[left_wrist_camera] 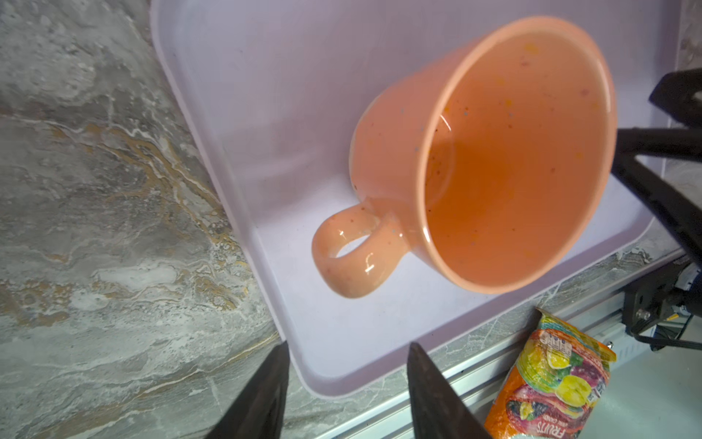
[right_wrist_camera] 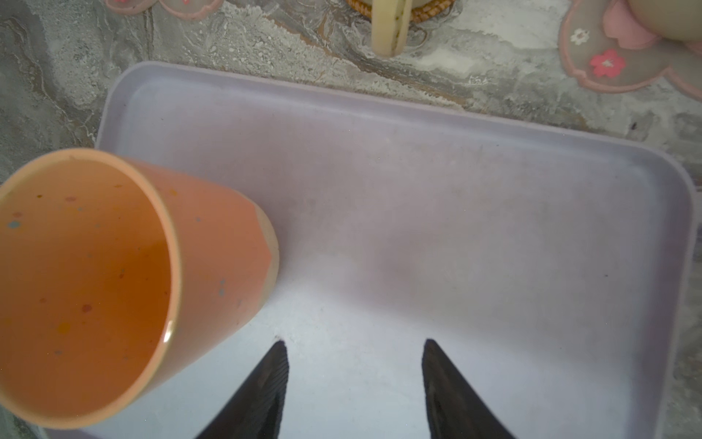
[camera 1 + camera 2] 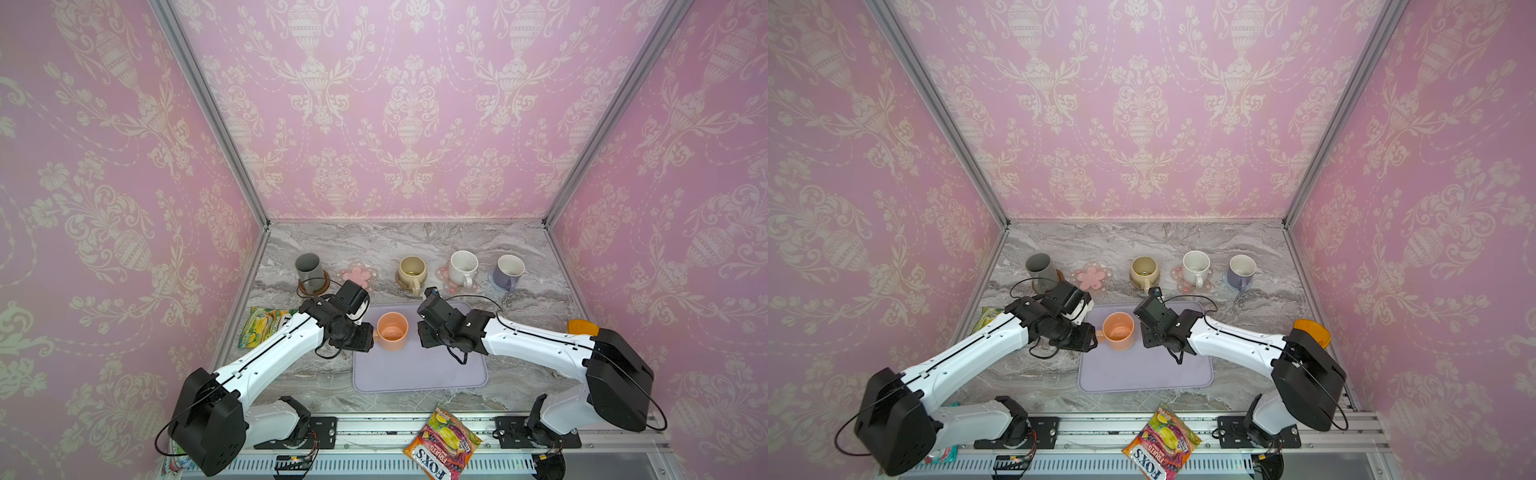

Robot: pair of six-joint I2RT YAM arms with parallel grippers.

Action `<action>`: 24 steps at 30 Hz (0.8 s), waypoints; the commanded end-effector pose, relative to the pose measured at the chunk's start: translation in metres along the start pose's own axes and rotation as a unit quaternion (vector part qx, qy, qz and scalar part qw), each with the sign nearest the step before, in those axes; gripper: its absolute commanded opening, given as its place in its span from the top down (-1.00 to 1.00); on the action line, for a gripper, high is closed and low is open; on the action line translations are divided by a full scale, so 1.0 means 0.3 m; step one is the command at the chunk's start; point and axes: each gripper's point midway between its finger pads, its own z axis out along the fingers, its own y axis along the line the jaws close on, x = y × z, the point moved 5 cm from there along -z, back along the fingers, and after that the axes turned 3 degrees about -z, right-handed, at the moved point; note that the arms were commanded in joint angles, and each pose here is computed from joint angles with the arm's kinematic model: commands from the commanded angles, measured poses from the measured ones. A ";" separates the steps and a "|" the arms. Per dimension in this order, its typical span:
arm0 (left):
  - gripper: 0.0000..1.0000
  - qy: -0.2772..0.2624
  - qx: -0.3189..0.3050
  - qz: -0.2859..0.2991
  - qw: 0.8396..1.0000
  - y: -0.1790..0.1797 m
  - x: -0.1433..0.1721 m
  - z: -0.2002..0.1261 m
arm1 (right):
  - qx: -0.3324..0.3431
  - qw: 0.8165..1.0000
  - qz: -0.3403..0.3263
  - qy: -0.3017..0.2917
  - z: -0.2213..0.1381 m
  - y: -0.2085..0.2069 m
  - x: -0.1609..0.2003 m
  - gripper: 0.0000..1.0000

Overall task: Place cups on coasters
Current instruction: Rotate the cup on the tray, then pick up the cup from the tray.

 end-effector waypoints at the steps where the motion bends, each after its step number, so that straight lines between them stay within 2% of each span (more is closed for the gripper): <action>1: -0.06 0.015 -0.010 0.033 0.999 -0.016 -0.006 0.008 | 0.019 1.000 0.020 -0.010 -0.035 -0.056 0.016 -0.17; 10: -0.08 0.013 -0.107 0.115 0.987 0.018 -0.077 0.020 | 0.027 0.998 0.045 -0.028 -0.084 -0.134 0.034 -0.19; 15: -0.09 0.018 -0.092 0.146 0.985 -0.007 -0.093 0.035 | 0.028 0.998 0.051 -0.031 -0.092 -0.153 0.046 -0.20; 24: -0.08 0.029 -0.048 0.167 0.984 -0.083 -0.080 0.084 | 0.032 0.997 0.058 -0.034 -0.098 -0.173 0.059 -0.21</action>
